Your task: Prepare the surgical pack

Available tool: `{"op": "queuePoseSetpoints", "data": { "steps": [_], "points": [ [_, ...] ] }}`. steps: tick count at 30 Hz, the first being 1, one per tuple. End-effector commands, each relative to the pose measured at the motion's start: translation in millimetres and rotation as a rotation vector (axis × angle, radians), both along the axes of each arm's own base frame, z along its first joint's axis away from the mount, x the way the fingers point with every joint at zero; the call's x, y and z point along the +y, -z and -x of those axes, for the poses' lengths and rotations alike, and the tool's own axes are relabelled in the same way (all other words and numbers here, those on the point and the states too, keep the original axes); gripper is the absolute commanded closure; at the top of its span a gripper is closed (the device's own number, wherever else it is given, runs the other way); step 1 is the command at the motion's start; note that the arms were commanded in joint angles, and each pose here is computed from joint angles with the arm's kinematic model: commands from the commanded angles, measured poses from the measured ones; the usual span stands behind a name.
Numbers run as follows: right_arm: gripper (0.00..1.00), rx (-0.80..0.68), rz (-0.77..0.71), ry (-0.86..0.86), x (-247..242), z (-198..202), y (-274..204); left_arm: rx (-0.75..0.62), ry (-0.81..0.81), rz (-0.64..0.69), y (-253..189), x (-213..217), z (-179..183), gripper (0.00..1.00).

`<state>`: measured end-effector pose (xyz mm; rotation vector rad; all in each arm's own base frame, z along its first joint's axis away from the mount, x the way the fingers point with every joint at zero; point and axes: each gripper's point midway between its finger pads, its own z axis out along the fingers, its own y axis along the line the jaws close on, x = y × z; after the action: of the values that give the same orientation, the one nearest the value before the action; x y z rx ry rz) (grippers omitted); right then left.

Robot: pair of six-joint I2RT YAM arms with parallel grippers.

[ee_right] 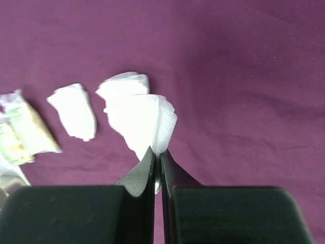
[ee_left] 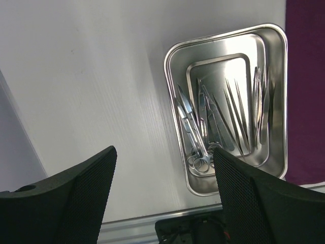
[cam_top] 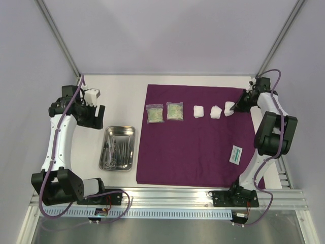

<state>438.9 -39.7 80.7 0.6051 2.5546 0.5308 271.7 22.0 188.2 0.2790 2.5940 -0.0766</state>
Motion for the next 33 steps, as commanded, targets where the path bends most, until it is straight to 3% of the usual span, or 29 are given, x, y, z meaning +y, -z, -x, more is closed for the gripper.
{"op": "queuePoseSetpoints", "data": {
  "steps": [1, 6, 11, 33],
  "points": [
    [1.0, -0.105, -0.037, -0.014, 14, -5, -36, -0.016, -0.005, 0.049, -13, -8, -5, 0.15],
    [1.0, -0.175, -0.175, -0.042, 48, -16, -45, -0.009, 0.01, 0.049, -14, -16, -7, 0.15],
    [0.99, -0.153, -0.301, -0.051, 79, -34, -18, 0.015, 0.067, -0.001, -12, -28, -4, 0.15],
    [0.99, -0.165, -0.266, 0.127, 63, -32, 19, 0.034, 0.077, -0.049, -5, -27, 6, 0.15]
  ]
}}
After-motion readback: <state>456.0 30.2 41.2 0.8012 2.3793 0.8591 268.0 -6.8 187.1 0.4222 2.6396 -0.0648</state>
